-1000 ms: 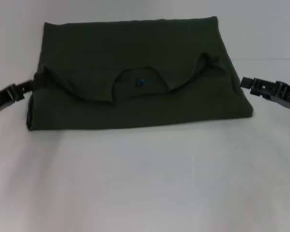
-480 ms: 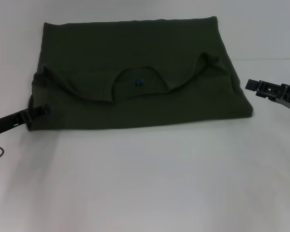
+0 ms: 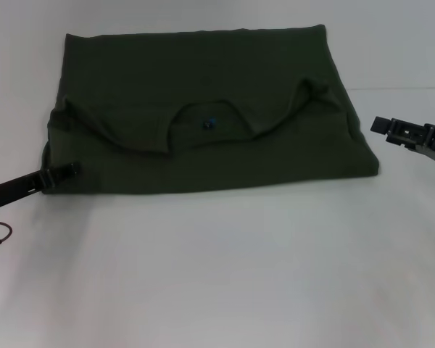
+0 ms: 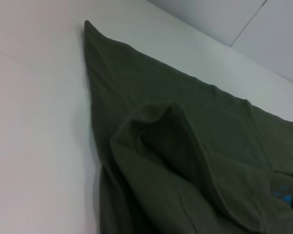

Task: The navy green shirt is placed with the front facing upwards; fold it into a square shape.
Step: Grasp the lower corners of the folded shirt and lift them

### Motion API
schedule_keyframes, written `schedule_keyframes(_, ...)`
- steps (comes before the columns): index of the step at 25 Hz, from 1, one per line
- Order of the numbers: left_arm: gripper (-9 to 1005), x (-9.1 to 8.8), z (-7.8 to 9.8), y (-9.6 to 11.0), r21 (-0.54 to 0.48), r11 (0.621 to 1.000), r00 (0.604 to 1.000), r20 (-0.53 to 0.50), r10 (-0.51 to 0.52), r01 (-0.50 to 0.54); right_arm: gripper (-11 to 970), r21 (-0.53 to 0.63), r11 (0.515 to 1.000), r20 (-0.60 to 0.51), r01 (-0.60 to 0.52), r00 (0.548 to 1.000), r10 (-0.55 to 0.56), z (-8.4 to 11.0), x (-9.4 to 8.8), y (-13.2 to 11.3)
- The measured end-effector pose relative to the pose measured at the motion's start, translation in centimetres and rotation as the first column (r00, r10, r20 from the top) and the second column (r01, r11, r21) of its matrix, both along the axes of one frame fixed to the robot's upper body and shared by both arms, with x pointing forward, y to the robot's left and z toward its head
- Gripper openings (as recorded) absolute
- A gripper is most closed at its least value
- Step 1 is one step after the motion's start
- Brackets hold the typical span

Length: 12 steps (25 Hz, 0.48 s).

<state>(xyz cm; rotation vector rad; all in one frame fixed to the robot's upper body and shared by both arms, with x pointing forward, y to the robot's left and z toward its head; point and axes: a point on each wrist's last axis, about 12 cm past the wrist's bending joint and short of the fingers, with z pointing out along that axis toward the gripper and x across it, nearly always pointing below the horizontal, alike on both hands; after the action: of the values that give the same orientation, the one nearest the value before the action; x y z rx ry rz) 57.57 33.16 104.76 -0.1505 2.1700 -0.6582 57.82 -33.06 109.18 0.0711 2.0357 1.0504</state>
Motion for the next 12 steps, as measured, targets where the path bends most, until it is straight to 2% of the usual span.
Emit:
schedule_keyframes(3, 682, -0.07, -0.02, 0.02, 0.0, 1.0, 1.0, -0.002, -0.003, 0.003, 675, 0.001, 1.0, -0.001, 0.003, 1.0, -0.003, -0.03, -0.05, -0.07)
schedule_keyframes(8, 504, -0.09, 0.02, 0.04, -0.002, 1.0, 1.0, -0.001, -0.003, 0.003, 676, 0.0, 1.0, -0.007, -0.002, 1.0, 0.002, -0.03, -0.11, -0.14)
schedule_keyframes(12, 320, 0.0, 0.36, 0.1, -0.005, 1.0, 1.0, 0.007, -0.012, 0.012, 675, -0.017, 1.0, -0.027, -0.01, 1.0, 0.01, 0.09, -0.09, -0.59)
